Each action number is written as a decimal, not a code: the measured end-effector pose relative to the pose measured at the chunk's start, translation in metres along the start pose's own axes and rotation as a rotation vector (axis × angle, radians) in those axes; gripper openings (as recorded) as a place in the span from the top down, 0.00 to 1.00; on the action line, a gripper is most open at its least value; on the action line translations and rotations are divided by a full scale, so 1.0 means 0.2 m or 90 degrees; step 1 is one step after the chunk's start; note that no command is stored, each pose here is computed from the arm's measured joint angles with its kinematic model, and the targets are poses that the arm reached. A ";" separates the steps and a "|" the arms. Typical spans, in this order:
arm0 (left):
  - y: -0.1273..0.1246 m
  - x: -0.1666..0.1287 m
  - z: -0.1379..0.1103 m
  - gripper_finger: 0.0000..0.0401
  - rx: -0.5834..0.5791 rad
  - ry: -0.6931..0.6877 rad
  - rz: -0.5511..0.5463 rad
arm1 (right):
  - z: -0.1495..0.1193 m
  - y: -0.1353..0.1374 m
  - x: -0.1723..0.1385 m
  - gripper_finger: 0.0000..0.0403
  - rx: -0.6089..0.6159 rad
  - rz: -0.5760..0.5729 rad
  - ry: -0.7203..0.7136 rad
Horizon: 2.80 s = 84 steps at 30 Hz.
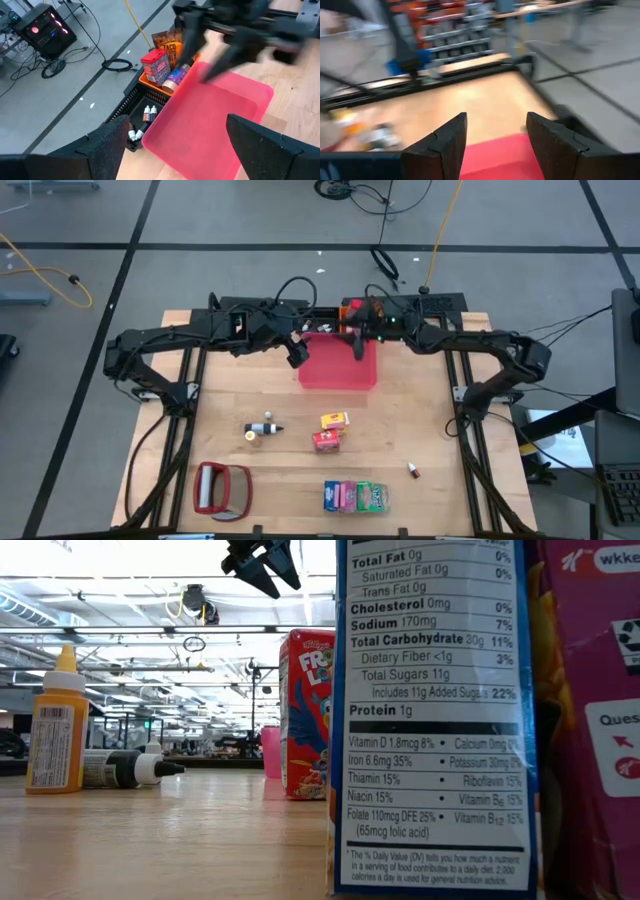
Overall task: Pick & Place Kitchen Items
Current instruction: Put the yellow cereal box into the pink bin
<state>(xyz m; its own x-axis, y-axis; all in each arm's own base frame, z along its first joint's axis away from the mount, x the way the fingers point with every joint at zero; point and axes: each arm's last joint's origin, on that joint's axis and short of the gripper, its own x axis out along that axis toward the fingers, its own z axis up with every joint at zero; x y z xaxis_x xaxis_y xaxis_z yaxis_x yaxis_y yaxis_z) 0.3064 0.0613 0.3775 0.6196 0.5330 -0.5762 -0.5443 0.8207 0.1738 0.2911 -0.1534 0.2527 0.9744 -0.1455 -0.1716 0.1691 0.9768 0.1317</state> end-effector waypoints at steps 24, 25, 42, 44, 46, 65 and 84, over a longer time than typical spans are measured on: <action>0.00 0.00 0.00 0.16 0.033 0.000 0.000 | -0.12 0.75 -0.11 0.51 0.003 0.348 0.261; 0.00 0.00 0.00 0.16 0.033 0.000 0.000 | -0.12 0.75 -0.11 0.51 0.001 0.342 0.262; 0.00 0.00 0.00 0.16 0.034 0.002 -0.014 | -0.20 0.80 -0.11 0.51 -0.014 0.282 0.327; 0.00 0.00 0.00 0.16 0.033 0.002 -0.016 | -0.20 0.79 -0.10 0.51 -0.015 0.269 0.327; 0.00 0.00 0.00 0.16 0.033 0.002 -0.017 | -0.20 0.79 -0.10 0.51 -0.025 0.254 0.327; 0.00 0.00 0.00 0.16 0.033 0.002 -0.018 | -0.27 0.79 -0.08 0.51 0.005 0.241 0.384; 0.00 0.00 0.00 0.16 0.034 0.002 -0.018 | -0.28 0.83 -0.04 0.28 0.021 0.250 0.358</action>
<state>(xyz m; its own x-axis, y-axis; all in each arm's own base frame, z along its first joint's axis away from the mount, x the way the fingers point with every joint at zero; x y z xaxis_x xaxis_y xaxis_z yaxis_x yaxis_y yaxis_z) 0.3068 0.0605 0.3773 0.6321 0.5091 -0.5842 -0.4954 0.8452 0.2006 0.3030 0.0184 0.2208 0.7410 0.3311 -0.5843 -0.1682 0.9338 0.3158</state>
